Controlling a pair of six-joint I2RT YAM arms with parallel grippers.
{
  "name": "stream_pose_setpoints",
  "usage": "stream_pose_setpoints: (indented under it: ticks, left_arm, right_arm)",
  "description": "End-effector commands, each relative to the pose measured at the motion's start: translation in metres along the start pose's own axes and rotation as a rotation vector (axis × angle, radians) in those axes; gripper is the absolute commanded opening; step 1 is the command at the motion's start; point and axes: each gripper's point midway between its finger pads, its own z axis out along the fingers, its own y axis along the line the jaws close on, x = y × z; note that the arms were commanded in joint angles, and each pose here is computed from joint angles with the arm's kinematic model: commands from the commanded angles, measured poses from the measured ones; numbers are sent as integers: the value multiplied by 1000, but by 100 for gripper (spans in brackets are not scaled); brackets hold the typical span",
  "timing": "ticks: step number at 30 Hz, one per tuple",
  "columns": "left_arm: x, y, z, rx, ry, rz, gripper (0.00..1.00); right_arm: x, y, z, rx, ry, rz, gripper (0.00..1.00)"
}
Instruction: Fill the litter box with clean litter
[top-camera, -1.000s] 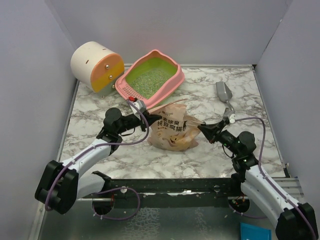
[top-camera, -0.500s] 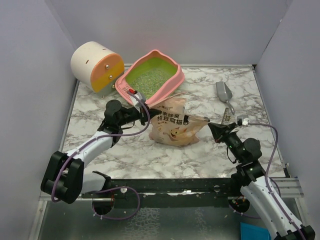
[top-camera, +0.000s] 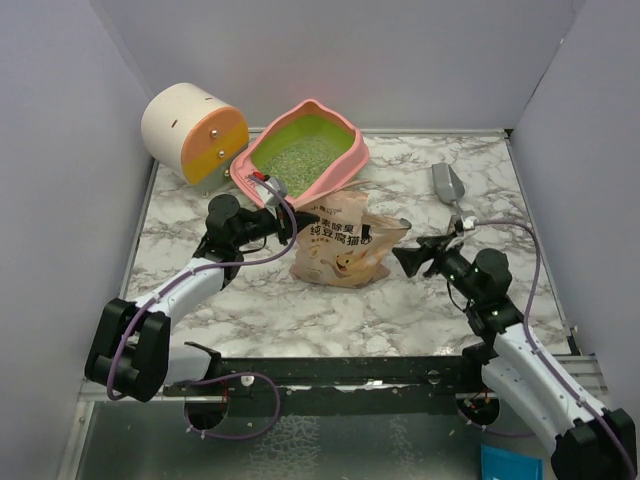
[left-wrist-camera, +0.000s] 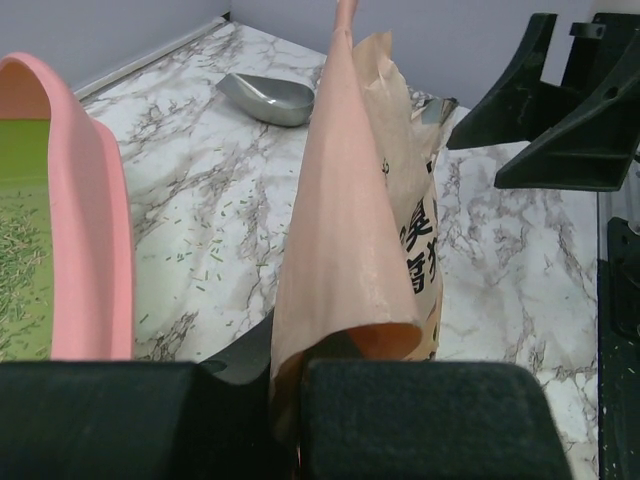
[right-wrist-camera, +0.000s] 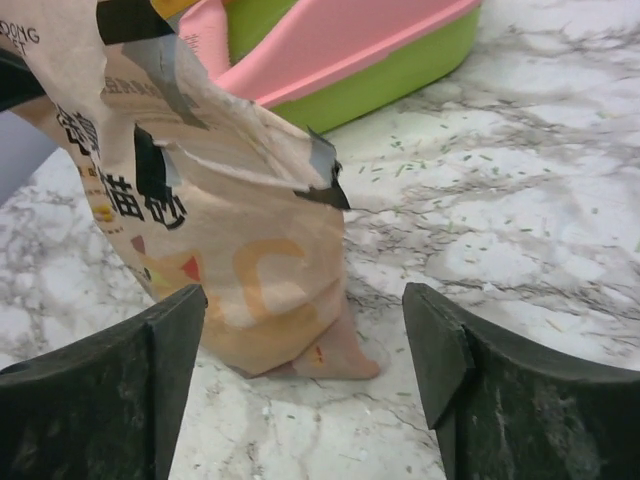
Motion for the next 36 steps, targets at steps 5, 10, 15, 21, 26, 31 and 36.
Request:
stream_pose_setpoints:
  ticks: [5,10,15,21,26,31,36]
  left_arm:
    - [-37,-8,-1,27,-101,91,0]
    - [-37,-9,-3,27,-103,108,0]
    - [-38,-10,-2,33,-104,106,0]
    - [-39,-7,0,23,-107,105,0]
    - [-44,1,2,-7,-113,106,0]
    - [-39,8,11,5,-21,54,0]
    - [-30,-28,5,245,129,-86,0]
  right_arm:
    - [-25,22,44,-168,35,-82,82]
    - [-29,27,60,-246,15,-167,80]
    - [-28,29,68,-301,-22,-199,75]
    - [-27,39,66,-441,-22,-166,6]
    - [-20,17,64,-276,74,-61,1]
    - [-15,14,42,-216,127,6,1]
    - [-13,11,32,-240,191,135,1]
